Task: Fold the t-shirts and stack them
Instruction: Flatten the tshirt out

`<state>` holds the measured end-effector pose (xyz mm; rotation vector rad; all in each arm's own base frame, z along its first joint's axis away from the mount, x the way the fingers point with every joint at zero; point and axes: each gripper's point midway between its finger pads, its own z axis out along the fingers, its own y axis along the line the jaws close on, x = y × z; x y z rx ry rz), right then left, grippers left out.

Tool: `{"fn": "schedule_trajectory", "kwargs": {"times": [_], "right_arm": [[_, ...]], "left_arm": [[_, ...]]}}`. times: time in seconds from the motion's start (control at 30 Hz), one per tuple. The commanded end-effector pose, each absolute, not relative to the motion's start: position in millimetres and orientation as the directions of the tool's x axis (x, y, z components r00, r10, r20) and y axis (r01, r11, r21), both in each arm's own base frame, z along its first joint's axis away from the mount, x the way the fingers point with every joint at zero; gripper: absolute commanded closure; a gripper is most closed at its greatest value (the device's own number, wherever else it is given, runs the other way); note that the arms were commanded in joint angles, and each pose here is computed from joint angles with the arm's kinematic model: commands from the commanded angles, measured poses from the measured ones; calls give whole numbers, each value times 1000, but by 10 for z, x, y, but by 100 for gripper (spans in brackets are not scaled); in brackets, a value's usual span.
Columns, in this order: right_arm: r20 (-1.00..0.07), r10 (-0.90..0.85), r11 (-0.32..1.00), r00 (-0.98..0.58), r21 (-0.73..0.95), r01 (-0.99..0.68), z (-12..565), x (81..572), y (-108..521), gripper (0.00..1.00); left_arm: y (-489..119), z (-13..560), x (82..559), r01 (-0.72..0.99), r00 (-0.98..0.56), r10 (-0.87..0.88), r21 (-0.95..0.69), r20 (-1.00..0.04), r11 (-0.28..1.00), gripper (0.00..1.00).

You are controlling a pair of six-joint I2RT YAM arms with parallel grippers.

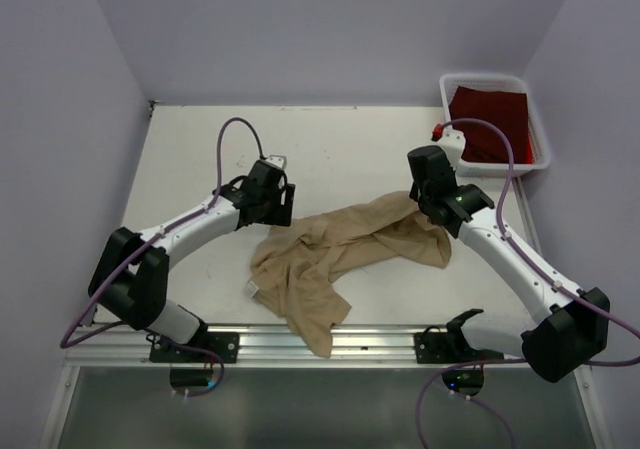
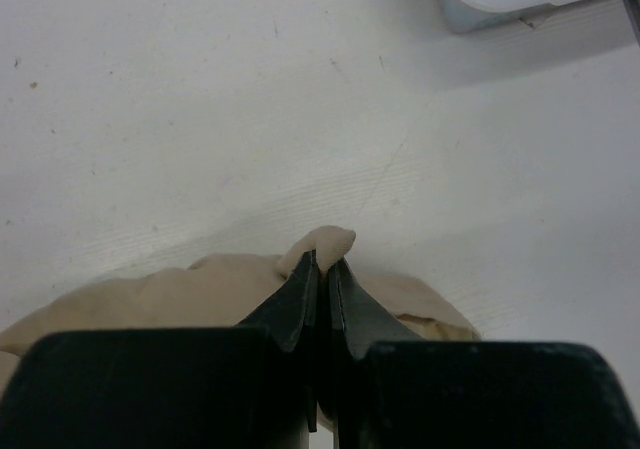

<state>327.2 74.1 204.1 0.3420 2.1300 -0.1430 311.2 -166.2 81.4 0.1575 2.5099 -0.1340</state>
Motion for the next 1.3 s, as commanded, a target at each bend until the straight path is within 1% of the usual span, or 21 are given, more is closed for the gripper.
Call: {"fn": "schedule_trajectory", "kwargs": {"times": [0.0, 0.2, 0.37, 0.47, 0.5, 0.57, 0.6, 0.63, 0.73, 0.77, 0.83, 0.87, 0.93, 0.97, 1.0, 1.07, 1.13, 1.27], "right_arm": [[-845, 220, 950, -487, 72, 303, 2111, 3245, 731, 100], [-842, 218, 952, -494, 71, 299, 2062, 3210, 724, 100], [-840, 220, 952, -497, 73, 299, 2033, 3207, 729, 100], [-836, 220, 952, -502, 71, 298, 2010, 3205, 734, 100], [-836, 219, 952, -504, 71, 297, 1999, 3203, 735, 100], [-834, 219, 952, -506, 68, 299, 1982, 3197, 730, 100], [-834, 219, 951, -506, 68, 300, 1978, 3198, 725, 100], [-834, 219, 951, -507, 67, 300, 1974, 3193, 722, 100], [-835, 215, 951, -507, 63, 301, 1966, 3190, 718, 100], [-835, 213, 952, -508, 59, 302, 1962, 3191, 715, 100], [-834, 213, 951, -509, 58, 303, 1955, 3193, 714, 100], [-834, 210, 951, -511, 54, 303, 1949, 3192, 710, 100], [-834, 210, 951, -510, 53, 306, 1946, 3193, 702, 100], [-834, 212, 950, -509, 54, 307, 1940, 3197, 705, 100], [-833, 210, 951, -512, 52, 305, 1929, 3195, 709, 100], [-832, 209, 951, -514, 52, 304, 1914, 3200, 714, 100], [-830, 211, 952, -516, 54, 302, 1900, 3211, 729, 100], [-827, 217, 952, -519, 62, 299, 1894, 3228, 756, 100]], "left_arm": [[-1811, 841, 3358, 178, -778, 70, -112, -625, 978, 24], [-1860, 485, 3256, 187, -835, 87, -130, -543, 974, 34], [-1818, 186, 3106, 182, -874, 102, -125, -475, 975, 40], [-1790, 51, 3045, 179, -887, 108, -118, -449, 977, 49], [-1781, 16, 3038, 175, -889, 108, -114, -444, 978, 60], [-1746, -56, 3001, 166, -898, 108, -102, -427, 981, 75], [-1721, -75, 2998, 158, -899, 105, -91, -426, 983, 92], [-1722, -79, 3000, 154, -899, 101, -91, -426, 984, 100], [-1709, 26, 3029, 144, -890, 90, -88, -446, 986, 100], [-1725, 176, 3098, 139, -874, 78, -93, -480, 986, 100], [-1666, 354, 3135, 121, -860, 72, -65, -505, 991, 100], [-1695, 620, 3244, 115, -828, 53, -77, -558, 990, 100], [-1597, 885, 3283, 84, -805, 44, -40, -592, 996, 100], [-1614, 1221, 3378, 77, -758, 20, -60, -652, 995, 100], [-1553, 1365, 3388, 62, -742, 19, -41, -670, 997, 100], [-1545, 1813, 3479, 61, -672, 0, -56, -740, 997, 100], [-1505, 2124, 3528, 59, -629, 5, -41, -777, 997, 100], [-1459, 2334, 3562, 54, -614, 25, -10, -789, 999, 100]]}}
